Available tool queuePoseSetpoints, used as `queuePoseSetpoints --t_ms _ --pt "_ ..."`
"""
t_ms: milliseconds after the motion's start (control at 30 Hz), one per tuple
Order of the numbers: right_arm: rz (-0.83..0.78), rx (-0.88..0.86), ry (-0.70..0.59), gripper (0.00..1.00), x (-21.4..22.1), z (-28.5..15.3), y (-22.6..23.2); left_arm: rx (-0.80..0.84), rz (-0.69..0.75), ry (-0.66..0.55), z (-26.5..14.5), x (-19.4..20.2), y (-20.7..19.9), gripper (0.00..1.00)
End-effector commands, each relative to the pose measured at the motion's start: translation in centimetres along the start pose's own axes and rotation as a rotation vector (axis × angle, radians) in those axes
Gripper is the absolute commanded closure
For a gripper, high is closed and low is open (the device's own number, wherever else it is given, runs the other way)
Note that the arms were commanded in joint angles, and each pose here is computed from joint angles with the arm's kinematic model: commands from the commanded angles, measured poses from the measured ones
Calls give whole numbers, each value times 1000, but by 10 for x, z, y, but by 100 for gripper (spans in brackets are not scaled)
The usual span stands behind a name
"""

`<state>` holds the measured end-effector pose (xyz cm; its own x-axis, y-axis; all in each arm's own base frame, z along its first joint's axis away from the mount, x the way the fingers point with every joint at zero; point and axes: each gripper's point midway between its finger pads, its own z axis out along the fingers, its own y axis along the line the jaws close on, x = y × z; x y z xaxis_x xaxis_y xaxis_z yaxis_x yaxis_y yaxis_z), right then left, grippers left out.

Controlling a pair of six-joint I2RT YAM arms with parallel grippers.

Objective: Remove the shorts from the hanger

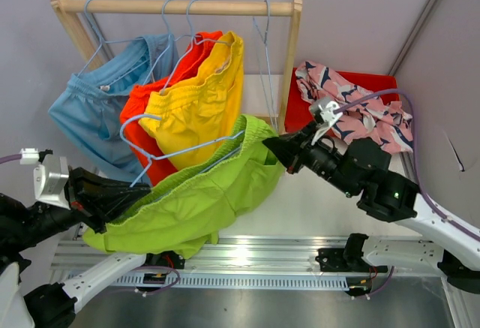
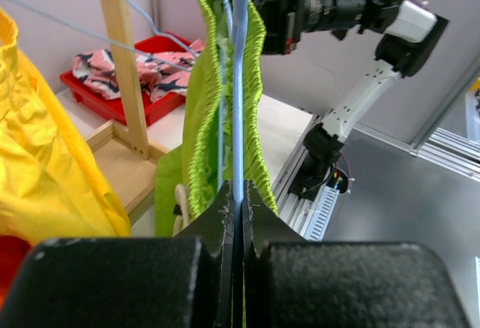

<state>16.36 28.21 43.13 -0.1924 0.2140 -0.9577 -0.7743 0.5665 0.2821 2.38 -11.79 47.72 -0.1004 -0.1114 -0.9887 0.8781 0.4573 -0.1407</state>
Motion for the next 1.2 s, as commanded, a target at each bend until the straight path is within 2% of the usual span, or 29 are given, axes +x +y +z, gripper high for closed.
queuePoseSetpoints --t_ms 0,167,333,433,500,533,567,633,733,767,833,867,933,967,1000,1100,1167 --pt "26 205 -161 100 -40 -33 -39 -77 25 -48 4 -11 16 100" --pt "98 418 -275 100 -56 -84 -82 -105 25 -34 8 -7 23 100" --pt "131 492 -271 100 -44 -98 -98 -112 23 -34 11 -9 26 100" --pt "148 424 -212 100 -28 -84 -86 -129 16 -37 15 -12 30 100" --pt "155 287 -149 100 -13 -66 -61 -151 10 -51 20 -17 35 100" --pt "143 235 -90 100 5 -52 -51 -169 3 -63 22 -20 39 100" --pt "137 95 -24 100 19 -42 -25 -200 -7 -72 24 -22 45 100" --pt "116 1 80 100 49 -22 2 -265 -15 -105 32 -32 60 100" --pt "49 -2 139 100 74 -14 26 -344 -34 -59 54 -27 84 100" --pt "35 82 99 100 64 -14 15 -412 -39 -53 54 -30 96 100" --pt "38 141 57 100 49 -19 7 -553 -78 119 63 6 127 100" --pt "57 225 -20 100 21 -30 -9 -630 -76 162 59 15 140 100" --pt "67 340 -98 100 -11 -47 -31 -677 -87 274 55 47 149 100" --pt "82 459 -168 100 -34 -64 -54 -672 -90 267 53 50 148 100" --pt "79 497 -230 100 -66 -79 -61 -668 -102 302 54 68 149 100" --pt "21 686 -359 100 -130 -114 -88 -653 -127 290 45 75 142 100" --pt "-8 792 -411 100 -157 -129 -99 -651 -143 326 48 91 143 100"
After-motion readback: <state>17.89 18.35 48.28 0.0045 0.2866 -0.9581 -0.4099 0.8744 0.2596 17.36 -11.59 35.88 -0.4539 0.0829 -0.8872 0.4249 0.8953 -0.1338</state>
